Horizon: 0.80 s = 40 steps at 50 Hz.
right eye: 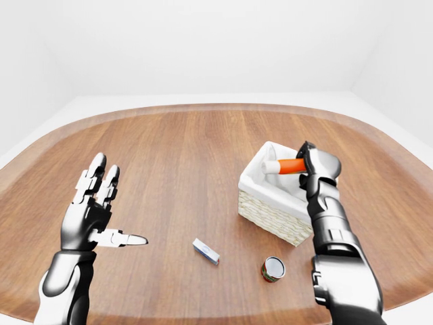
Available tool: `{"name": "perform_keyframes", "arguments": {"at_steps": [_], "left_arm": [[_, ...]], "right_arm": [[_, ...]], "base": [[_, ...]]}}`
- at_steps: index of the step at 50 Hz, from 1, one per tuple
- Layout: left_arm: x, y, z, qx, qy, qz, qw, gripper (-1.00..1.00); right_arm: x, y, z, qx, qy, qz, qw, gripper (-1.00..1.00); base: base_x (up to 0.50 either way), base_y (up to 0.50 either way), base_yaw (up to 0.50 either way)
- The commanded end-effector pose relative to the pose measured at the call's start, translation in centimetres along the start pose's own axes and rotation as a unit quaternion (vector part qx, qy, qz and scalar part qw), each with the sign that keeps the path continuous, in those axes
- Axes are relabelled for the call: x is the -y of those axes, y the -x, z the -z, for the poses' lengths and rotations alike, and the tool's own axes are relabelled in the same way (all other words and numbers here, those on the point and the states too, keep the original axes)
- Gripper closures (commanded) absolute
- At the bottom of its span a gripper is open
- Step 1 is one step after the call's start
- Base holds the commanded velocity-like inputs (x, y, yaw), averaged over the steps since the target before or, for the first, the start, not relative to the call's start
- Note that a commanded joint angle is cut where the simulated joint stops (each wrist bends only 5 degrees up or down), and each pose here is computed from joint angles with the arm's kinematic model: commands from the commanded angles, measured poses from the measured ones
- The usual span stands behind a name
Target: Pick up the ketchup, and put it in the basket.
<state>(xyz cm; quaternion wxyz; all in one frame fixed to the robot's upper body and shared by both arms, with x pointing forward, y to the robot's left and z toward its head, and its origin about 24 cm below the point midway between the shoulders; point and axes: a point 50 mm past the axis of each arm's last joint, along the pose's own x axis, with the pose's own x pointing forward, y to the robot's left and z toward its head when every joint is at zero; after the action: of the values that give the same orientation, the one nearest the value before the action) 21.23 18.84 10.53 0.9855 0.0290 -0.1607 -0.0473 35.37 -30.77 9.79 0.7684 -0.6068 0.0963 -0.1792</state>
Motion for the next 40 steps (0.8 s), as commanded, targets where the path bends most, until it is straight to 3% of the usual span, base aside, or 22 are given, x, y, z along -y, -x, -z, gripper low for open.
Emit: {"name": "perform_keyframes", "arguments": {"at_steps": [1,40], "left_arm": [[0.0,0.0,0.0,0.001,0.0,0.0,1.0,-1.0],[0.0,-0.1,0.1,-0.002,0.0,0.0,1.0,-1.0]], "right_arm": [[0.0,-0.3,-0.3,0.0,0.021,0.019,1.0,1.0],[-2.5,0.5,0.1,-0.008,0.028,-0.003,1.0,1.0]], "base": [[0.0,0.0,0.0],[0.0,0.0,0.0]]}}
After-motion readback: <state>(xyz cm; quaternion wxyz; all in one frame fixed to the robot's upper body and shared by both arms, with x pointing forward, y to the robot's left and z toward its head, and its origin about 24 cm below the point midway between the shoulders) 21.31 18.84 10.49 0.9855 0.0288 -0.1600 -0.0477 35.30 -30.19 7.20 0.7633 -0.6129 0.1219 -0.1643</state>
